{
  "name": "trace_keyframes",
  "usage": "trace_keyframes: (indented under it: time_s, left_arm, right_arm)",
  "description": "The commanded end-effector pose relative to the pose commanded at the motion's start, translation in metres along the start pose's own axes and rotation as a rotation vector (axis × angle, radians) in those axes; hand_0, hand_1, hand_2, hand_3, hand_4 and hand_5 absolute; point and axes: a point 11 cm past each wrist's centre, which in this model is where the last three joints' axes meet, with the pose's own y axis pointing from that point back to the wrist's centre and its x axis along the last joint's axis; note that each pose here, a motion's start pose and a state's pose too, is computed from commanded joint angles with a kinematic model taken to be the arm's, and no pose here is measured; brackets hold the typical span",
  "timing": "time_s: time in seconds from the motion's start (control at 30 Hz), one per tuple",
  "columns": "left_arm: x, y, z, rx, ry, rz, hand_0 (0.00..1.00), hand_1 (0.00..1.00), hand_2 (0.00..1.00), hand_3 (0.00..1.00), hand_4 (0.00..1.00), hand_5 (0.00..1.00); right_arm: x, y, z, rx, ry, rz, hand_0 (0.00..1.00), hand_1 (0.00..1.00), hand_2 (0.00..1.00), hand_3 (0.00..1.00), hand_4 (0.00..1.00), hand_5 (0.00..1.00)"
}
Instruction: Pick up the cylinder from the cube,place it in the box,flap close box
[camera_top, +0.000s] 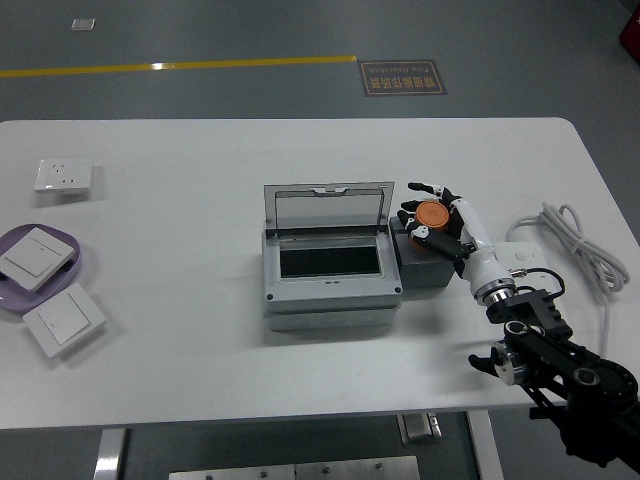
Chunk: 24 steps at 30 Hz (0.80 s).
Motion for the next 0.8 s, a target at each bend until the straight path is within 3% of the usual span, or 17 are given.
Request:
trace_keyframes:
  time_s: [0.2, 0.23, 0.53, 0.8]
  left_arm:
    - [0.0, 0.0, 0.0, 0.0, 0.0, 0.001, 0.615, 0.625, 0.618, 0.64, 0.703, 0.167]
    - [0.0, 0.0, 0.0, 0.0, 0.0, 0.001, 0.615, 0.625, 0.618, 0.639, 0.704, 0.168]
    - [0.0, 0.0, 0.001, -0.002, 0.0, 0.001, 0.614, 0.625, 0.618, 0.639, 0.703, 0.167]
    - [0.0, 0.0, 0.0, -0.001, 0.001, 0.0, 0.614, 0.625, 0.618, 0.639, 0.704, 0.167]
  right_arm:
    - [0.0, 0.001, 0.001, -0.007, 0.002, 0.0, 0.678, 0.614, 0.519, 0.539, 0.151, 0.002]
    - [0.0, 0.001, 0.001, -0.008, 0.002, 0.001, 0.572, 0.558, 0.475, 0.481, 0.002, 0.002]
    - [0.0, 0.0, -0.003, 0.003, 0.002, 0.012, 0.528, 0.525, 0.448, 0.436, 0.002, 0.002]
    - [0.009, -0.005, -0.028, 0.081, -0.011, 0.051, 0.512, 0.503, 0.437, 0.4, 0.002, 0.002]
